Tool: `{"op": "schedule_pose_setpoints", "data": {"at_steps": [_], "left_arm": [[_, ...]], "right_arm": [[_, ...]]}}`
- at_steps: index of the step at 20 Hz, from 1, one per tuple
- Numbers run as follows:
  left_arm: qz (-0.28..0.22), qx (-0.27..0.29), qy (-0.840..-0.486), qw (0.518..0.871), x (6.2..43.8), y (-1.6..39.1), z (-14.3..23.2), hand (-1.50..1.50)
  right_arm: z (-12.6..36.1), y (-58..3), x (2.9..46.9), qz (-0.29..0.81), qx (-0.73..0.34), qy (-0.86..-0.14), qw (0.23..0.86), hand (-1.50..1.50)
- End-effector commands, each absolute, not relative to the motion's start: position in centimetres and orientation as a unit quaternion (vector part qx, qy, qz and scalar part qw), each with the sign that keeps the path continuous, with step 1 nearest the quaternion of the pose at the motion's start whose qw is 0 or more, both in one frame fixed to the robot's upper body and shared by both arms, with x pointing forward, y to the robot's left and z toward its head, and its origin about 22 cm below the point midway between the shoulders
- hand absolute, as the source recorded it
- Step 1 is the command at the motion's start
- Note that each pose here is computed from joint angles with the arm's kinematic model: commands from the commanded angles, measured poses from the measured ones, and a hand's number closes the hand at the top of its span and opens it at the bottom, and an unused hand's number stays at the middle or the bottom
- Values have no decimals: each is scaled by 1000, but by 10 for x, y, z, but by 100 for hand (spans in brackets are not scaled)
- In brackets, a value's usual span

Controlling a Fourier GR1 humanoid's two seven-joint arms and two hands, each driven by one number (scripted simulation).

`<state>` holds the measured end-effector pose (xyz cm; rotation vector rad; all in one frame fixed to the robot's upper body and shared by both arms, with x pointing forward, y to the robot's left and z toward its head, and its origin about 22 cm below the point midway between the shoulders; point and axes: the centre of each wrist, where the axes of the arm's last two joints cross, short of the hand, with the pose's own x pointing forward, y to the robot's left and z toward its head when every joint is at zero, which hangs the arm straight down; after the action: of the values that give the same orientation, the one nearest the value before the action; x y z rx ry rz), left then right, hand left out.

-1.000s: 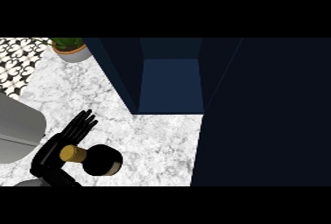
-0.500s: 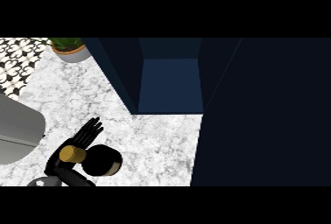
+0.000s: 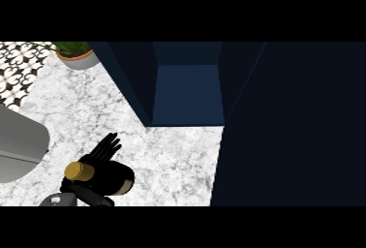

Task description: Pick up the wine, place it into the cabinet and close the cabinet

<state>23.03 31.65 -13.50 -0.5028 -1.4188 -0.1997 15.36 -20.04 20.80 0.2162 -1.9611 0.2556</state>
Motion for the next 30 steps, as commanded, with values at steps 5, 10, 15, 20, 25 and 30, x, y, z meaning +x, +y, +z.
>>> {"op": "schedule_pose_setpoints", "data": {"at_steps": [5, 10, 15, 20, 25, 30], "left_arm": [[-73, -311, -656, 684, 226, 306, -148, -150], [-71, -316, -659, 679, 228, 295, -156, -150], [-75, -310, -669, 671, 223, 266, -163, -150], [-54, -307, -684, 660, 244, 284, -149, 150], [-34, -332, -663, 670, 239, 268, -157, 150], [-47, -360, -656, 662, 253, 253, -150, 150]], "right_arm": [[216, -196, 134, 99, 117, -831, 534, -150], [215, -206, 146, 105, 112, -827, 540, -150], [209, -197, 139, 100, 125, -827, 539, -150], [211, -201, 142, 107, 120, -826, 540, -150], [210, -204, 138, 106, 109, -819, 554, -150], [198, -205, 142, 110, 115, -823, 546, -150]]}}
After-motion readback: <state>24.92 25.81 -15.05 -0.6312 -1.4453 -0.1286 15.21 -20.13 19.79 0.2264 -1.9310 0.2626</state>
